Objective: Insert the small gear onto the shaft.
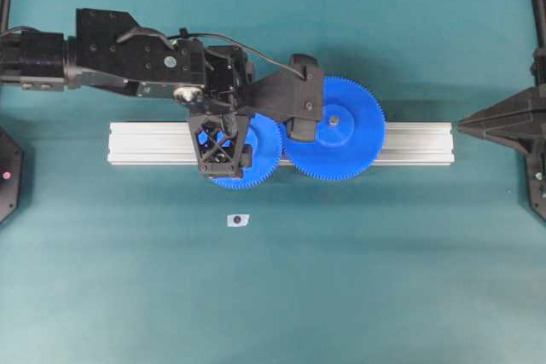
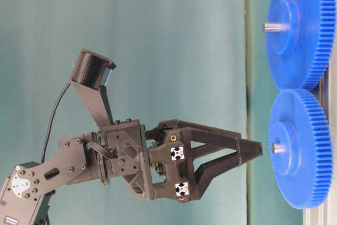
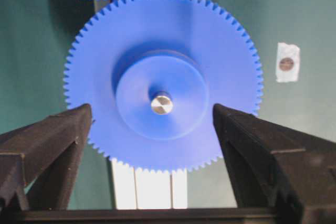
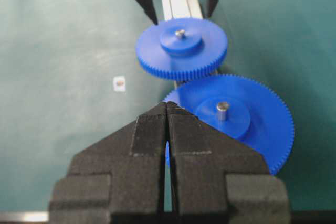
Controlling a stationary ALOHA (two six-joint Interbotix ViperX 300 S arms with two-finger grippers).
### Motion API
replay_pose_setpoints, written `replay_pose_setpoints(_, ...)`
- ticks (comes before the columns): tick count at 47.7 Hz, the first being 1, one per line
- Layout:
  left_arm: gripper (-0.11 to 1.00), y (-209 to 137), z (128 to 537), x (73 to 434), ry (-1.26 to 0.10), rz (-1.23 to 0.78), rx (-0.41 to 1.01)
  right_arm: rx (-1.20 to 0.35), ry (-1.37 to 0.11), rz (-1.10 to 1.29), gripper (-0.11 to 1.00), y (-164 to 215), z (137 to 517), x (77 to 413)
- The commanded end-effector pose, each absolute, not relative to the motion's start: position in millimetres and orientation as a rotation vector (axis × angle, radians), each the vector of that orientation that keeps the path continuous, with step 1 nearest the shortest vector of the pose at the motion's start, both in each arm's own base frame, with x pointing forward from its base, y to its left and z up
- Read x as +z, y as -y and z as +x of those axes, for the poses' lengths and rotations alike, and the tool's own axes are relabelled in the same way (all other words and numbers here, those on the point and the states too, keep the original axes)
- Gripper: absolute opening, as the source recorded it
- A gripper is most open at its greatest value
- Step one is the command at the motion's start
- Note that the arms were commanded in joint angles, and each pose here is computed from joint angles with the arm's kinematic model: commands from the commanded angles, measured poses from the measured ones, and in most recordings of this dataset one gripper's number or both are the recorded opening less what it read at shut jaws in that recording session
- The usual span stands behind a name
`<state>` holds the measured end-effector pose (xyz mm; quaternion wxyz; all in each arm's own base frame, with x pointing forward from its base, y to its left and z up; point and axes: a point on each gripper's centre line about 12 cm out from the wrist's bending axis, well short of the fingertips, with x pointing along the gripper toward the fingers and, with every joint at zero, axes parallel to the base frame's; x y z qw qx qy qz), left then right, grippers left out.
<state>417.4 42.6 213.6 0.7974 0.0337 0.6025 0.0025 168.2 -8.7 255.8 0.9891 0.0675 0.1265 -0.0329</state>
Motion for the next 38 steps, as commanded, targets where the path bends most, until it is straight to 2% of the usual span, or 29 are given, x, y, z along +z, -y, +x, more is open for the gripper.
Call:
replay_pose_setpoints(1, 0.88, -39, 419, 240, -1.222, 0.085, 0.008, -0.069, -0.238, 0.143, 0.01, 9, 170, 262)
replay_pose_setpoints(19, 0.88, -29, 417, 252, -1.192, 0.087, 0.0, -0.07, -0.243, 0.145, 0.01, 9, 170, 260)
replay_pose_setpoints(38, 0.88, -20, 412, 284, -1.109, 0.074, 0.005, -0.07, -0.241, 0.145, 0.01, 9, 170, 261)
